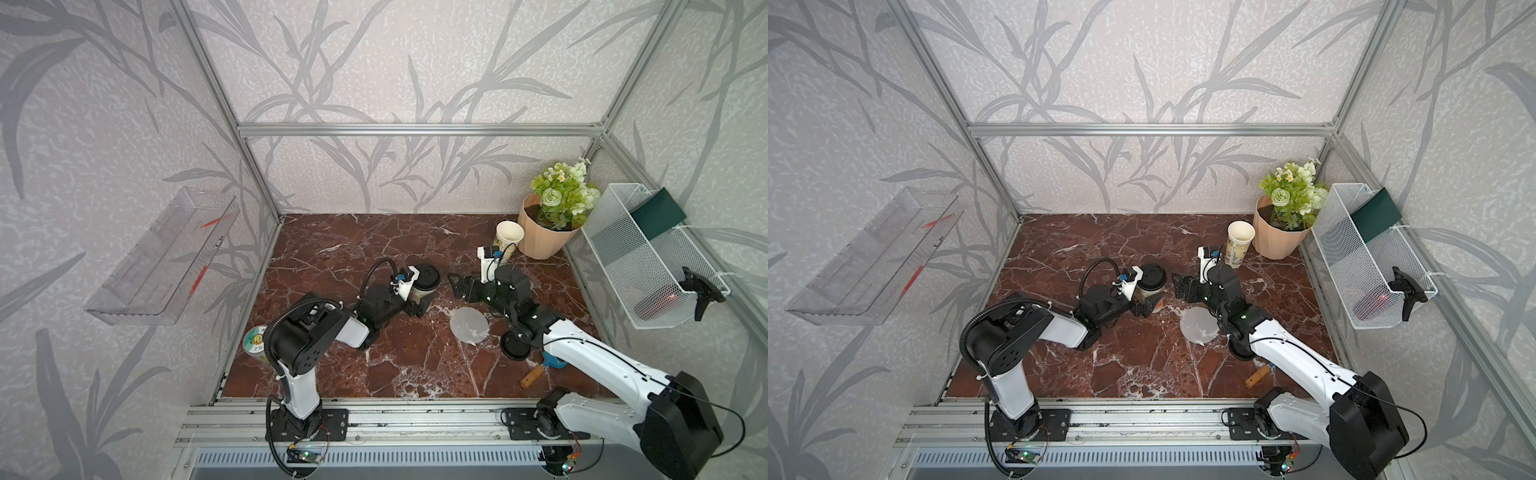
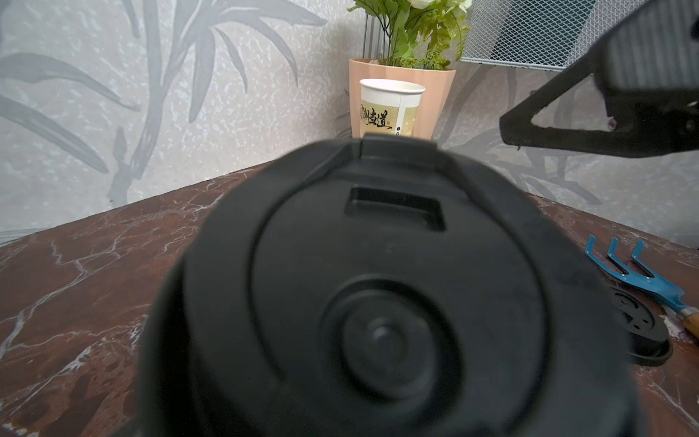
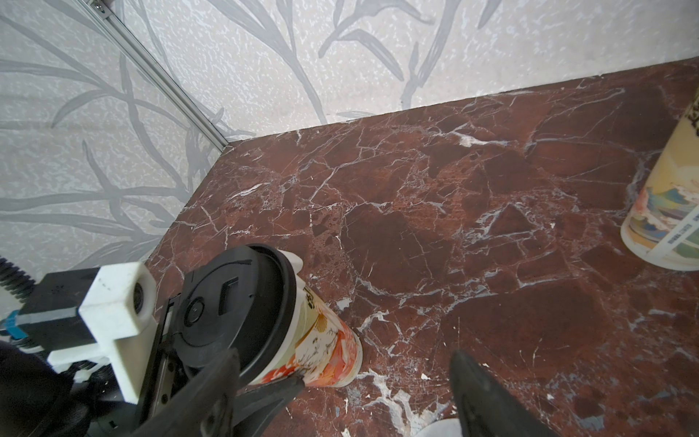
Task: Put the leak-proof paper on the milk tea cups
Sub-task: Move the cup to the center of the board.
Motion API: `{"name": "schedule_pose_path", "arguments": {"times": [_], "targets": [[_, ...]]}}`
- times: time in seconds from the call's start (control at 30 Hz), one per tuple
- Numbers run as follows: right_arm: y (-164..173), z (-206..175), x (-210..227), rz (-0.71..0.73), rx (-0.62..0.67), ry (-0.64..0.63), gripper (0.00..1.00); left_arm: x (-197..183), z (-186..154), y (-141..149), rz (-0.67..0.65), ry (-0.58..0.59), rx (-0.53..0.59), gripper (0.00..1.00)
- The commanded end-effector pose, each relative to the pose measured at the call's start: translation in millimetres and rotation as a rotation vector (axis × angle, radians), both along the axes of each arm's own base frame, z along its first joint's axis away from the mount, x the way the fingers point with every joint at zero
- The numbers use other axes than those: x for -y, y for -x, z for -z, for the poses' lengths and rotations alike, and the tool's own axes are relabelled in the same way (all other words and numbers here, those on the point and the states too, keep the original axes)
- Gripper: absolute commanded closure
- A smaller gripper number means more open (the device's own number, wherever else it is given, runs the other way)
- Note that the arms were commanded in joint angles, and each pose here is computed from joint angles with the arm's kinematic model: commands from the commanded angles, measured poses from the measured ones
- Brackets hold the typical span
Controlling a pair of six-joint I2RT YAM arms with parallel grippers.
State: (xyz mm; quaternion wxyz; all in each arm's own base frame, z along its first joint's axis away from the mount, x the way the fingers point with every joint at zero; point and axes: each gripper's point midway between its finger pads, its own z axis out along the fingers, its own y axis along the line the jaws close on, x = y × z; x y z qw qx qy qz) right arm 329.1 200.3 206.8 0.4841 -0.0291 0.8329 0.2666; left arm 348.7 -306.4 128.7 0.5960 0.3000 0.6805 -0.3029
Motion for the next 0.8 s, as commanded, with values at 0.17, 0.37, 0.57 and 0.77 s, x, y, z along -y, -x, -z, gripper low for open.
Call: {"name": "schedule_pose_path", "arguments": {"times": [0.17,0.37,0.57,0.77], "targets": [[0.5,-2.1,1.1,-0.004,0.022,-0.006,0.13,9.6,-22.4,-2.7,0.033,0.058,0.078,0.14],[2.0,-2.0,2.9,0.000,0.025,-0.004,0.13,9.9,-21.9,-2.5,0.037,0.055,0.085,0.18],[2.9,-1.2,4.0,0.001,0.026,-0.001,0.13,9.5,-21.3,-3.5,0.033,0.055,0.084,0.21],[2.8,-0.3,3.1,-0.003,0.026,0.000,0.13,6.1,-20.8,-4.0,0.017,0.047,0.094,0.21]]}}
